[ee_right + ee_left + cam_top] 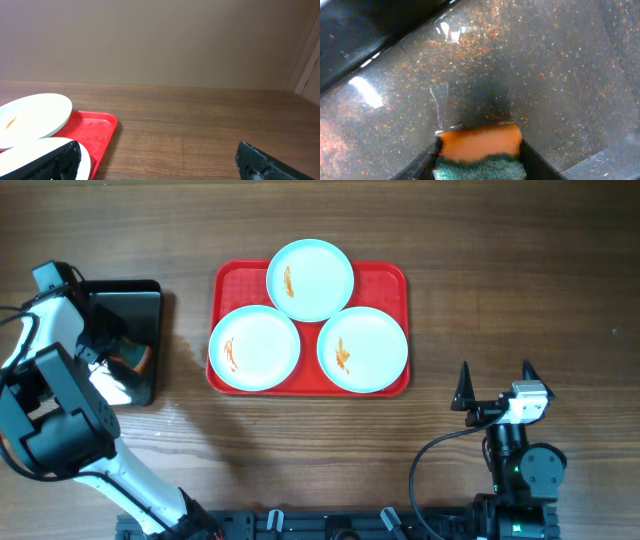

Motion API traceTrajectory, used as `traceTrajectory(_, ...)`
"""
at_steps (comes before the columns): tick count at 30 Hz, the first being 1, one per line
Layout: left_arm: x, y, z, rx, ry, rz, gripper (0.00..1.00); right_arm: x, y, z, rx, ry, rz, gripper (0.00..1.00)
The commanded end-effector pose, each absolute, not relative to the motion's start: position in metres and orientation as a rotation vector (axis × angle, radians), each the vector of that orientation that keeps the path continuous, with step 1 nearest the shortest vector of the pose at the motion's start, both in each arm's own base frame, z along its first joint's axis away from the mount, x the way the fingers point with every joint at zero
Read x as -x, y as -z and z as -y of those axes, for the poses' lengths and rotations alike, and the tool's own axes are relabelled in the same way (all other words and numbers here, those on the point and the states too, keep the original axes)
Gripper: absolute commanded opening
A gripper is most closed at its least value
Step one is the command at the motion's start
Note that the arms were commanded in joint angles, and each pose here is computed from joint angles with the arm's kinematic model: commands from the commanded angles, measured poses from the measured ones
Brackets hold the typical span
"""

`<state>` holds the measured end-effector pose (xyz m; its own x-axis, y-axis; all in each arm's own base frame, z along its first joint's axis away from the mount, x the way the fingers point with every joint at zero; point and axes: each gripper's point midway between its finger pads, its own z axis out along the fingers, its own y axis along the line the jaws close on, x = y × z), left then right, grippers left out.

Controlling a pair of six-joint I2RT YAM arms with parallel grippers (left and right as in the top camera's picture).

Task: Clean dirty plates on tray and stack at the side
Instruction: 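Move the left gripper to the green sponge in the black tray, then grasp the green sponge with the left gripper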

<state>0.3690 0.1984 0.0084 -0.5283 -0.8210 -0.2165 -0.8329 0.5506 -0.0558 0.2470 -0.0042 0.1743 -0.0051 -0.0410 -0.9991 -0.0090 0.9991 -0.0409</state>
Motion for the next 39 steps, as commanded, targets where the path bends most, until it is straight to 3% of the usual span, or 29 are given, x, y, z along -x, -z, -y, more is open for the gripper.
traceTrajectory(1, -0.366, 0.002, -0.194, 1.392, -0.056, -2.602, 0.07, -0.247, -0.176, 0.006, 0.016, 0.022, -1.568, 1.0)
traceTrajectory(2, -0.367, 0.001, -0.194, 1.391, -0.056, -2.601, 0.04, -0.247, -0.176, 0.006, 0.016, 0.021, -1.568, 1.0)
traceTrajectory(9, -0.376, -0.034, -0.199, 1.35, -0.057, -2.515, 0.07, -0.247, -0.176, 0.006, 0.016, 0.021, -1.568, 1.0)
traceTrajectory(10, -0.377, -0.04, -0.2, 1.343, -0.055, -2.501, 0.23, -0.247, -0.176, 0.006, 0.016, 0.021, -1.568, 1.0)
traceTrajectory(11, -0.378, -0.047, -0.2, 1.337, -0.054, -2.488, 0.85, -0.247, -0.176, 0.006, 0.016, 0.021, -1.568, 0.99)
traceTrajectory(12, -0.378, -0.053, -0.2, 1.331, -0.054, -2.479, 1.0, -0.247, -0.176, 0.006, 0.016, 0.021, -1.568, 1.0)
traceTrajectory(28, -0.338, -0.02, -0.153, 1.52, 0.121, -2.595, 1.0, -0.247, -0.176, 0.006, 0.016, 0.021, -1.568, 1.0)
traceTrajectory(31, -0.344, -0.013, -0.155, 1.495, 0.125, -2.559, 0.9, -0.247, -0.176, 0.006, 0.016, 0.021, -1.568, 1.0)
traceTrajectory(35, -0.35, -0.013, -0.157, 1.477, 0.128, -2.538, 0.56, -0.247, -0.176, 0.006, 0.016, 0.021, -1.568, 1.0)
traceTrajectory(38, -0.353, -0.014, -0.154, 1.459, 0.13, -2.542, 0.12, -0.247, -0.176, 0.006, 0.016, 0.021, -1.568, 1.0)
traceTrajectory(39, -0.353, -0.014, -0.152, 1.456, 0.13, -2.545, 0.04, -0.247, -0.176, 0.006, 0.016, 0.021, -1.568, 1.0)
